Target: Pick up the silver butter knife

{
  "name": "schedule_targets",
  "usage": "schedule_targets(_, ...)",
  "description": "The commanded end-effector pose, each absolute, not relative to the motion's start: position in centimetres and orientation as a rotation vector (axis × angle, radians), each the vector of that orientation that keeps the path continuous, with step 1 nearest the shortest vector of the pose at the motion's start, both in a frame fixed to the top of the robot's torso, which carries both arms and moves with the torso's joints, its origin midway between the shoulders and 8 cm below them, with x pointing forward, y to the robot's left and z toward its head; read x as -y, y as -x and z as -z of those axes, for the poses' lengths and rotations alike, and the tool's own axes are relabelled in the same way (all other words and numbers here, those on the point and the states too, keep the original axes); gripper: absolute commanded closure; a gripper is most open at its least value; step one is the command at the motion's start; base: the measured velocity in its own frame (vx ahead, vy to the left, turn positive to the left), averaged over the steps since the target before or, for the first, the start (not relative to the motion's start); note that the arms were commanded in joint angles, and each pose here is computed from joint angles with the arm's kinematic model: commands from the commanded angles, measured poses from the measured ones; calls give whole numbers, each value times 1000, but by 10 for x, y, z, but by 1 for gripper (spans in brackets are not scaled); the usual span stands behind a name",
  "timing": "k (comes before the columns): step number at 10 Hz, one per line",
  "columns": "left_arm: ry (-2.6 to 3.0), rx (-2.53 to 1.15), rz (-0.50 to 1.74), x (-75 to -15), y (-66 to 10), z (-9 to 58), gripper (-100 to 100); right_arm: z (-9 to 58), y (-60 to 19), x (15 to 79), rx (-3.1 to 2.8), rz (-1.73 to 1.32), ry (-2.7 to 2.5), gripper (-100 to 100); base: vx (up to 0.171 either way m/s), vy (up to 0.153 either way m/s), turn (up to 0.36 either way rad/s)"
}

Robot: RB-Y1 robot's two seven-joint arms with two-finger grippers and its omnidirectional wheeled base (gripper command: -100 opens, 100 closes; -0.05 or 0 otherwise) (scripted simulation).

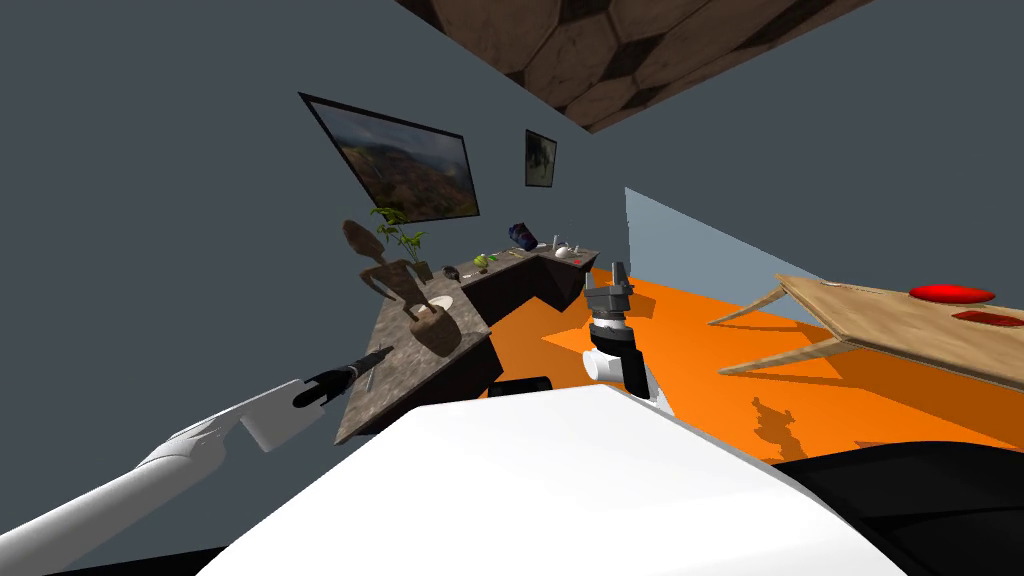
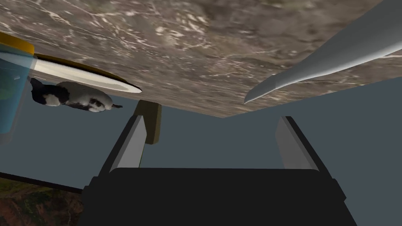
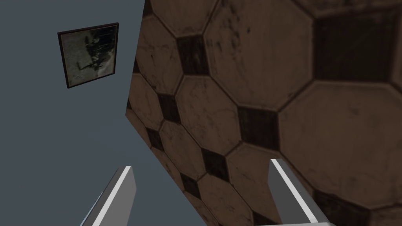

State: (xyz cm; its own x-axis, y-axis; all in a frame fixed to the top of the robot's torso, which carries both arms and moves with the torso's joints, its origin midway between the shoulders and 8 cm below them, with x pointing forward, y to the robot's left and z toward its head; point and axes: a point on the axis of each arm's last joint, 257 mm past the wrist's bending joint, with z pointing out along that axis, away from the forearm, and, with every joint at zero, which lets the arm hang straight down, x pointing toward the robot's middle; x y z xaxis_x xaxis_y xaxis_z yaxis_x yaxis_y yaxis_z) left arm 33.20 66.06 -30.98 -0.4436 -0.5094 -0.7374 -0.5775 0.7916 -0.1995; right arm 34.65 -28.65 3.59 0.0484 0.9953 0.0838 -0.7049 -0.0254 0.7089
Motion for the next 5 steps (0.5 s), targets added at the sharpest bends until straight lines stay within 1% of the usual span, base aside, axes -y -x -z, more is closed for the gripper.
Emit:
schedule_targets(1,806,-2163,-180,-679,-313,317,-100,-36,-346,286,-538,-1467,-692,0,-15,26,-178)
schedule_targets(2,809,-2186,-222,-687,-300,322,-100,-36,-346,286,-538,-1467,-692,0,-18,38,-184)
schedule_targets(3,815,-2225,-286,-699,-279,332,-100,-36,-346,286,-538,-1467,-692,0,-27,56,-263)
schedule_targets(4,818,-2240,-308,-702,-270,337,-100,-36,-346,286,-538,-1467,-692,0,-31,46,-165)
schedule_targets(5,818,-2240,-308,-702,-270,337,-100,-36,-346,287,-539,-1467,-692,0,-19,24,-9)
